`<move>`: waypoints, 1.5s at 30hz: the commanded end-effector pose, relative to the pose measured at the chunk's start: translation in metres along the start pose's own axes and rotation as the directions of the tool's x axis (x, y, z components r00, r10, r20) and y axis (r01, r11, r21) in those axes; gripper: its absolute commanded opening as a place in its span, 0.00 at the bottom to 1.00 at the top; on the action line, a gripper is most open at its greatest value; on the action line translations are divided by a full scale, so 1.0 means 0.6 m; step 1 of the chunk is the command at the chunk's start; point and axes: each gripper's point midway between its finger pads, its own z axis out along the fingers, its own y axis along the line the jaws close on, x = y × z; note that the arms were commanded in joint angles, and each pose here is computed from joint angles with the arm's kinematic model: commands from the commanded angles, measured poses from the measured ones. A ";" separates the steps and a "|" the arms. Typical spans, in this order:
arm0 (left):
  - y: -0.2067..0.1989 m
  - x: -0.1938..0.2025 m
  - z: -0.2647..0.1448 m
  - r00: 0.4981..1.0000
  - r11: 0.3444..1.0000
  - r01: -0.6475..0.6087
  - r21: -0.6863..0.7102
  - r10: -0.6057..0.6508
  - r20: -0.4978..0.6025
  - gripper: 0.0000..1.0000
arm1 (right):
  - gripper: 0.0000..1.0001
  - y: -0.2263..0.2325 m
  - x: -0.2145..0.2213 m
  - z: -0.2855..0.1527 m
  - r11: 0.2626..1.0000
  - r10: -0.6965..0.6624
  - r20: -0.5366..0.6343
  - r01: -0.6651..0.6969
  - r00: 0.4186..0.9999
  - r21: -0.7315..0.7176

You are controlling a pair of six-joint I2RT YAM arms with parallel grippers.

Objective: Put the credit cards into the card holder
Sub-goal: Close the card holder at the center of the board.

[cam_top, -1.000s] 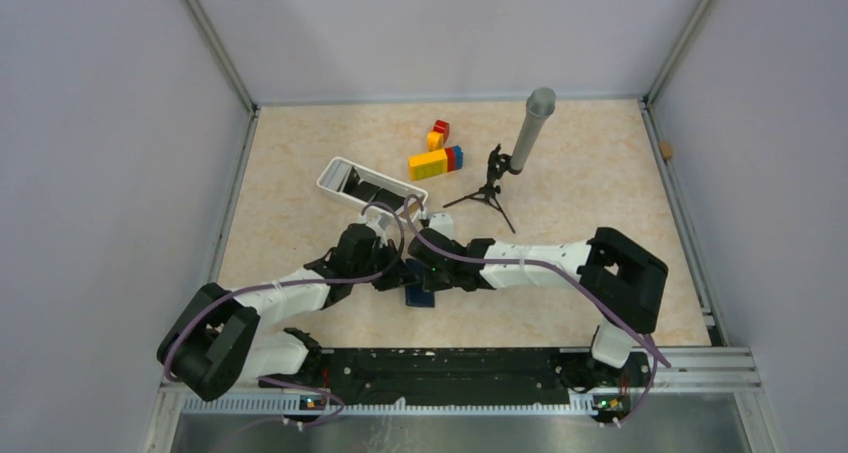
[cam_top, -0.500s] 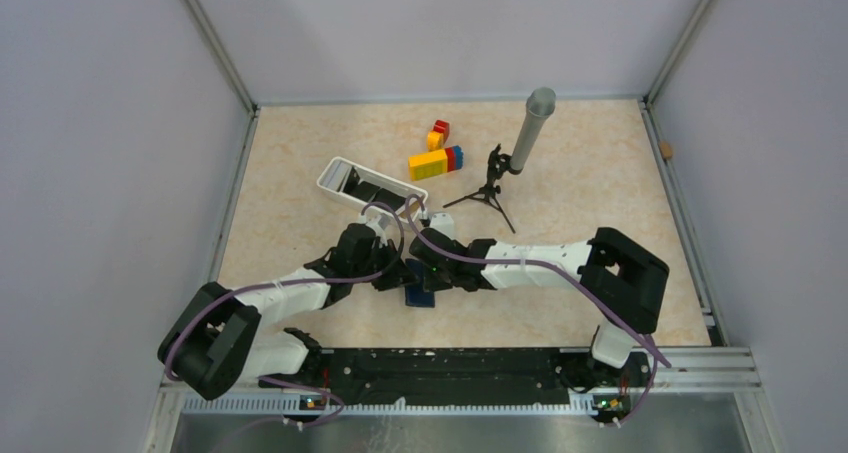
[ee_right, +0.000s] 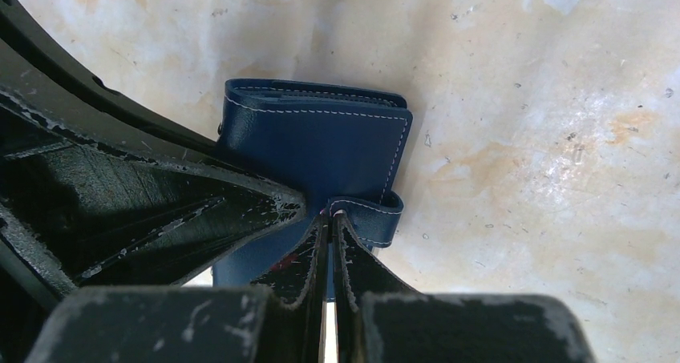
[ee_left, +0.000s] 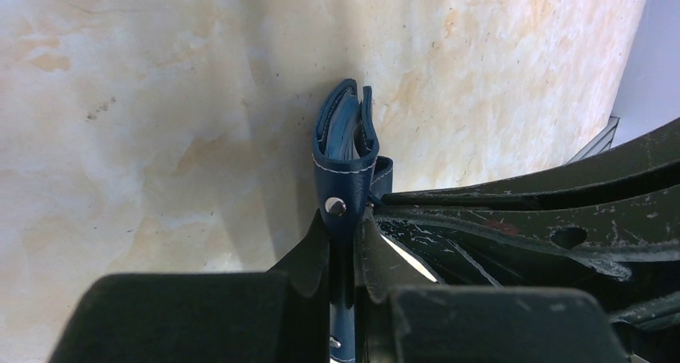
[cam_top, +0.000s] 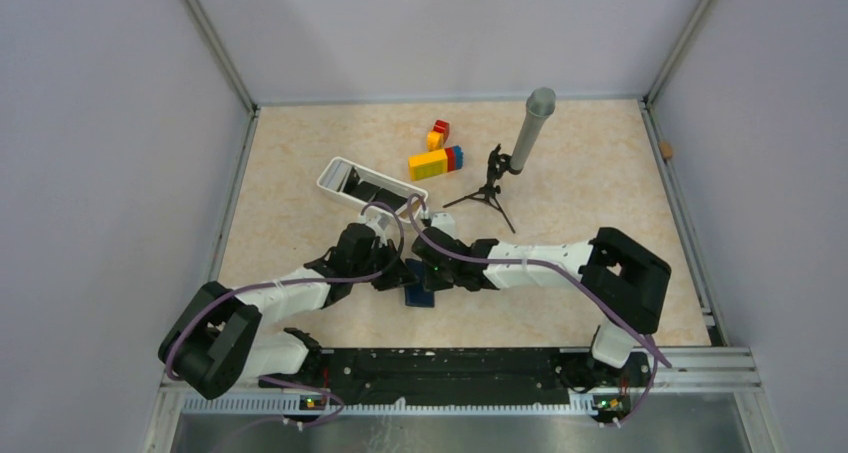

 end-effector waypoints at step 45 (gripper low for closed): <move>0.041 -0.018 -0.001 0.998 0.994 -0.048 -0.094 0.051 0.028 0.00 | 0.00 0.044 -0.035 -0.025 0.987 0.089 0.082 -0.076 0.993 -0.142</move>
